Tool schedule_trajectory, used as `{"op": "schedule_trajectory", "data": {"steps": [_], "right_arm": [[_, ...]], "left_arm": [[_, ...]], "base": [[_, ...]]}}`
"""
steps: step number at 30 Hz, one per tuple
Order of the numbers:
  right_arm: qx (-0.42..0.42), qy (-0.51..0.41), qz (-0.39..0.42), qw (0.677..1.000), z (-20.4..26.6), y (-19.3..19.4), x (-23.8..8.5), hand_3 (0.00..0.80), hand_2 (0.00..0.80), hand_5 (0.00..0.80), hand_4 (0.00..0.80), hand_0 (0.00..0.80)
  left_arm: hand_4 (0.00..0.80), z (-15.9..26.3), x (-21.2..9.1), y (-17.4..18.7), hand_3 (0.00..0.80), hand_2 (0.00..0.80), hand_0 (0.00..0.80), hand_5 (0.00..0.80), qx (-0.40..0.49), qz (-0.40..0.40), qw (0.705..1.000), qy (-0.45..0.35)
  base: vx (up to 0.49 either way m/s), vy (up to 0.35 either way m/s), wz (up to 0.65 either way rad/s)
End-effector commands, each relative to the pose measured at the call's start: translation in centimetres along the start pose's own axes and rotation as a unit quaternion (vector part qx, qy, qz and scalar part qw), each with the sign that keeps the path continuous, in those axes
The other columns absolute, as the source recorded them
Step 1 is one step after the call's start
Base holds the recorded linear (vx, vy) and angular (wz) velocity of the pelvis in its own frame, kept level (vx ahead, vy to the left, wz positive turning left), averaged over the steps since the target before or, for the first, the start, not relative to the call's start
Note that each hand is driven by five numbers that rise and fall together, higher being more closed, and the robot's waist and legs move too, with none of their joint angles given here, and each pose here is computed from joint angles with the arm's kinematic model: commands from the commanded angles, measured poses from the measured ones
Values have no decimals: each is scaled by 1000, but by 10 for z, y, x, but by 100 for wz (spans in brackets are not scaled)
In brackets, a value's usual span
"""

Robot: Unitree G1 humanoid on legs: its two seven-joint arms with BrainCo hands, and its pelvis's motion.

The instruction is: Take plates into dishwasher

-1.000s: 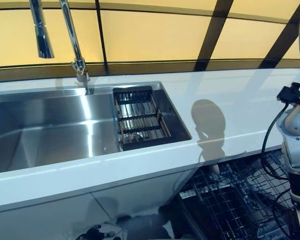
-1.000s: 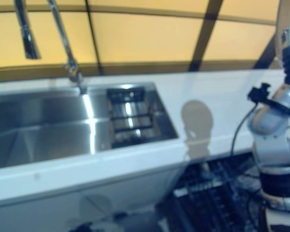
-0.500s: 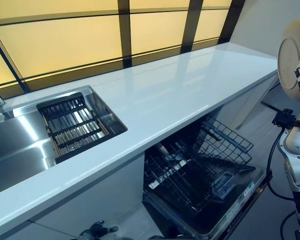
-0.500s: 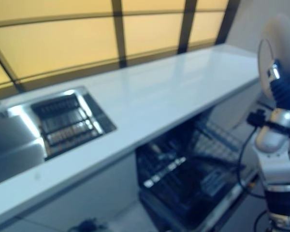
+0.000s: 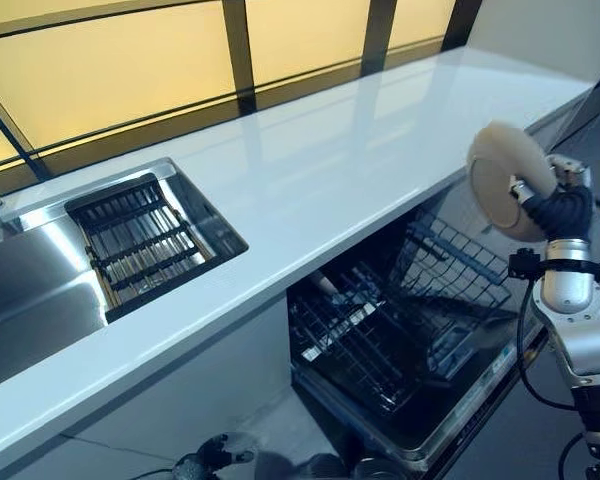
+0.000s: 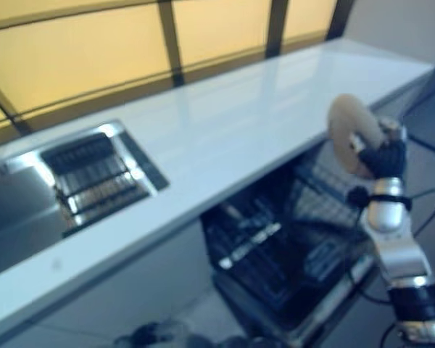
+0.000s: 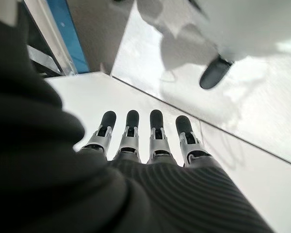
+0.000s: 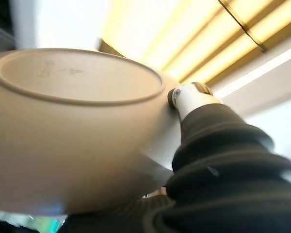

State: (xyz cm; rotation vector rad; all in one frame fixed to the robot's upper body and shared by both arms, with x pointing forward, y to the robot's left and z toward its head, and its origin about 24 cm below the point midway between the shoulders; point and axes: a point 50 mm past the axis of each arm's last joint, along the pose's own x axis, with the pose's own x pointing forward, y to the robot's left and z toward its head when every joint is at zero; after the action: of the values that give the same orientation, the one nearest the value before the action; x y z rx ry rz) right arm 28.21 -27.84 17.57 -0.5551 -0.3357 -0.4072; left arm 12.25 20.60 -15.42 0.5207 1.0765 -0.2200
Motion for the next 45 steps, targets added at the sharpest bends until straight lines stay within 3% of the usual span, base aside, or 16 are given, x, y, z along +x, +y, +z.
{"op": "schedule_trajectory", "data": {"steps": [1,17,29,45], "right_arm": [[25,-58,-3,998,31,4,24,800,800,800,800,800],[-49,24,19,998,-9,40,27,800,800,800,800,800],[-112,69,-21,991,-24,25,45,800,800,800,800,800],[-188,146,-72,969,-61,-2,43,800,800,800,800,800]], "left_arm": [[0,34,4,32,0,0,0,0,23,38,998,-49],[0,62,4,39,0,0,0,0,51,37,994,-86],[0,77,3,51,0,0,0,0,59,48,991,-107],[0,76,1,50,0,0,0,0,61,39,990,-119]], "base": [[-32,128,7],[-8,27,4],[-15,-34,3],[20,3,6]]}}
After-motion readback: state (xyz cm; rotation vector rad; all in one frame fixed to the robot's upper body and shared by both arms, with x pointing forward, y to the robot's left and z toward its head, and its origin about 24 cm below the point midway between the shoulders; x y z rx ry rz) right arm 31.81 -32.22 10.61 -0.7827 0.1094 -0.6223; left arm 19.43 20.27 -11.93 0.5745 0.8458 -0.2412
